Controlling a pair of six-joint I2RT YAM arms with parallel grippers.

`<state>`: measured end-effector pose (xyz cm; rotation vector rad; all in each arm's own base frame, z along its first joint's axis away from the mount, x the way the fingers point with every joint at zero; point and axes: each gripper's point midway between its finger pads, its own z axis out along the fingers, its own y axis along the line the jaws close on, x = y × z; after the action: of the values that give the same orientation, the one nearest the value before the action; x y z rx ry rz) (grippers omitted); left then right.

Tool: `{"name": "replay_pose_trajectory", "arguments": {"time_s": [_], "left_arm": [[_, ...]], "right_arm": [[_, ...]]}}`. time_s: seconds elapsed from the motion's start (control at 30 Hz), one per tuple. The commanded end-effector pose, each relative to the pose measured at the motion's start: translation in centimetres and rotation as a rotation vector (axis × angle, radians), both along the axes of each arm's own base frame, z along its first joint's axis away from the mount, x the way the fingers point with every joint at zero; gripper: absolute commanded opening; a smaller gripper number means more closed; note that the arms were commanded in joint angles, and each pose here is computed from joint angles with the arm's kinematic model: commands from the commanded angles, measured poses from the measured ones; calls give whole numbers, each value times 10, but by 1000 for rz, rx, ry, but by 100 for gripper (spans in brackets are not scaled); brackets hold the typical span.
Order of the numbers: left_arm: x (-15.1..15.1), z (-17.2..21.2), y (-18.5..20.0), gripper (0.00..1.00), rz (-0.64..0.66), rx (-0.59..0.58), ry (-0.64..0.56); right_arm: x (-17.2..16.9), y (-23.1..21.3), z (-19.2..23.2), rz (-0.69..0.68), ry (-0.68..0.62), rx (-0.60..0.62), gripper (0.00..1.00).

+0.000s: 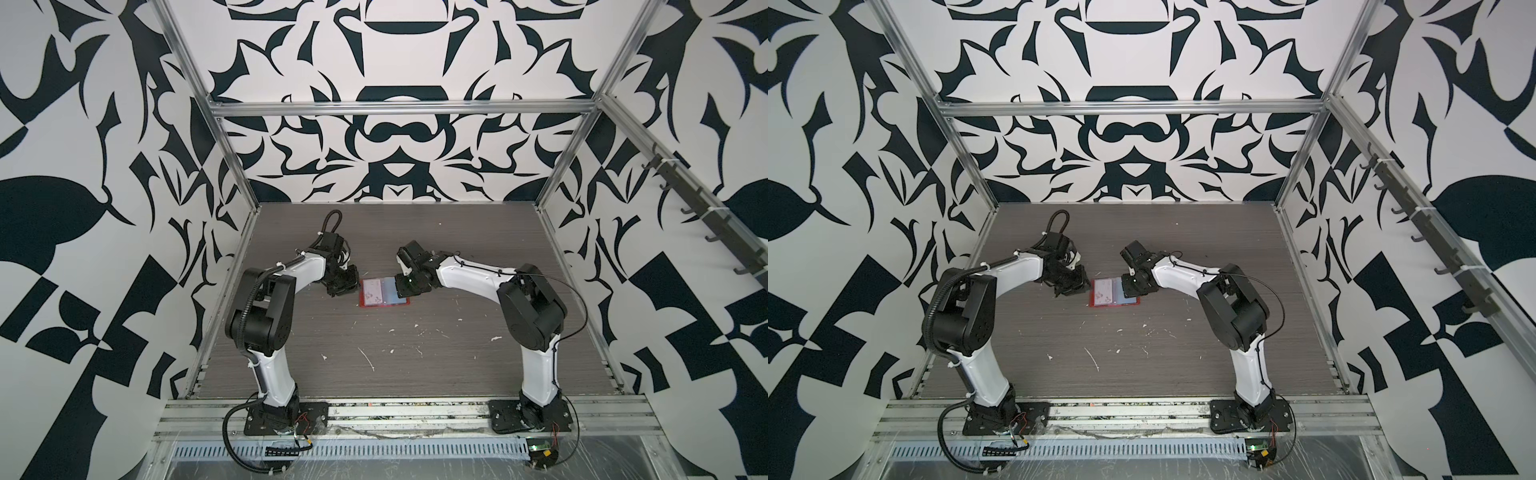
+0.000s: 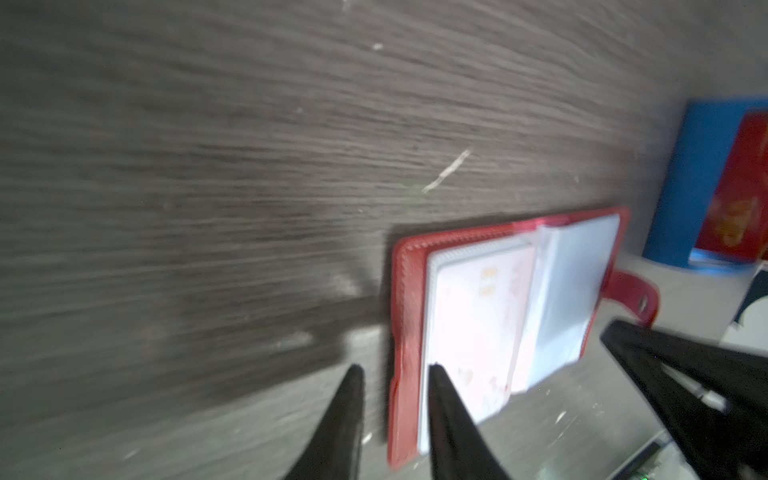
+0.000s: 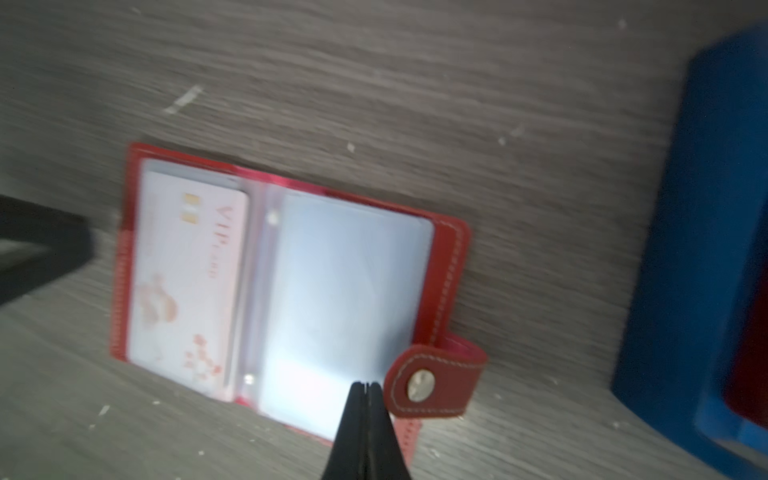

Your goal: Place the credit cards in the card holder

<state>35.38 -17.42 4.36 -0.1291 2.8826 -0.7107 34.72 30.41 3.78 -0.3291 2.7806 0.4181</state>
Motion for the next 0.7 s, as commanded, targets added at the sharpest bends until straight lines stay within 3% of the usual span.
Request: {"name": "replay_pose_trajectory", "arguments": {"time_s": [0.0,0.3,0.67], "left_arm": [[-1,23,-8,37,-35,-6,-34],[-6,32,-75,36,-153,-237,-24],[-3,7,-103,29,-176,-278,36]], "right_arm": [[-1,-6,1,-16,4,-8,0],[-8,-6,-13,-8,45,-7,0],[-13,-8,-19,-9,65,-2,0]]}}
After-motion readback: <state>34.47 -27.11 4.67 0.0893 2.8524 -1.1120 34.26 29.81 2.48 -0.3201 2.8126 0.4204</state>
